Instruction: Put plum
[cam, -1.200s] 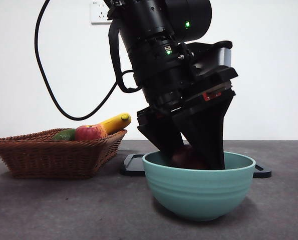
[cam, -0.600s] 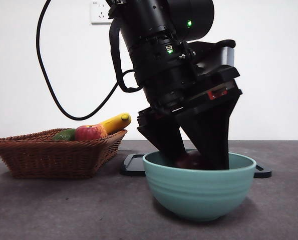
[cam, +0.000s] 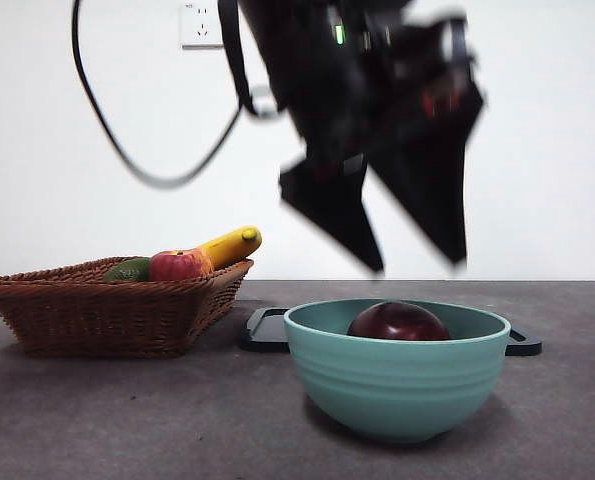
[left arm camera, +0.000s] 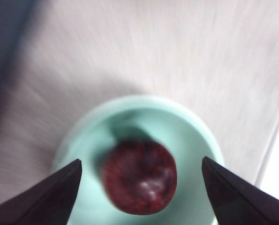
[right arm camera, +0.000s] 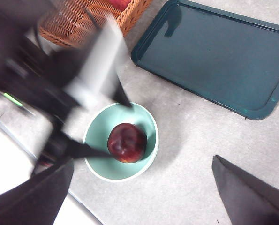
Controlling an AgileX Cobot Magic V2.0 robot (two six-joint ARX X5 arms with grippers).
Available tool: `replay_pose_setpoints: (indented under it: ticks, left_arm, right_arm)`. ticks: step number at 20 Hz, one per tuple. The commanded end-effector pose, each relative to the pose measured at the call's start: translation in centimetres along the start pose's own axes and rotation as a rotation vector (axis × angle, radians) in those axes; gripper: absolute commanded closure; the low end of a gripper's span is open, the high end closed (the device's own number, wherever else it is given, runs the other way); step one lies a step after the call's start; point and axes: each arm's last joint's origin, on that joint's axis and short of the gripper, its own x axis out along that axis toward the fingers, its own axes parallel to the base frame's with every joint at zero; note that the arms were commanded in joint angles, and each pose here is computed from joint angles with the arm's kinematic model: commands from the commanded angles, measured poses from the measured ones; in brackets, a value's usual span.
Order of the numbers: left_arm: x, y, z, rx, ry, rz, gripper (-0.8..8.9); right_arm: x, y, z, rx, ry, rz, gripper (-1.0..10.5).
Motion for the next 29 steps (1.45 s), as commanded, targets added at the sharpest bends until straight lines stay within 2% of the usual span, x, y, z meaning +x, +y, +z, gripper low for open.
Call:
replay_pose_setpoints:
  ticks: [1,5,9,14,19,23,25,29]
  left_arm:
    - [-3.6,0.4,1.0,-0.01,-0.111,0.034,4.07]
    - [-10.4,2.4,0.2,-0.098,-0.271,0.117,4.08]
    - [-16.9,4.0,-2.3,-0.201,-0.389,0.214,4.08]
    - [-21.3,4.3,-6.4,-0.29,-0.41,0.276,4.08]
    - [-20.1,3.1,-11.2,-0.341,-0.381,0.199,4.08]
    - [-17.2,1.4,-15.0,-0.377,-0.326,0.006,4.09]
    - [-16.1,0.8,-16.4,-0.389,-0.301,-0.059,4.1]
    - [-15.4,0.3,-17.5,-0.404,-0.257,-0.118,4.1]
  right_arm:
    - [-0.2,0.2,0.5,-0.021,-0.018,0.002,4.7]
    - [-0.2,0.2,0.5,-0.022,-0.018,0.002,4.7]
    - [-0.2,0.2,0.5,-0.022,-0.018,0.002,4.7]
    - [-0.2,0.2,0.5,-0.022,-0.018,0.002,4.7]
    - [-0.2,0.2,0.5,-0.022,-0.019,0.002,4.7]
    - [-0.2,0.2,0.5,-0.022,-0.018,0.002,4.7]
    - [-0.2,0.2,0.5,-0.022,-0.018,0.002,4.7]
    - [-0.2,0.2,0.5,-0.022,-0.018,0.002,4.7]
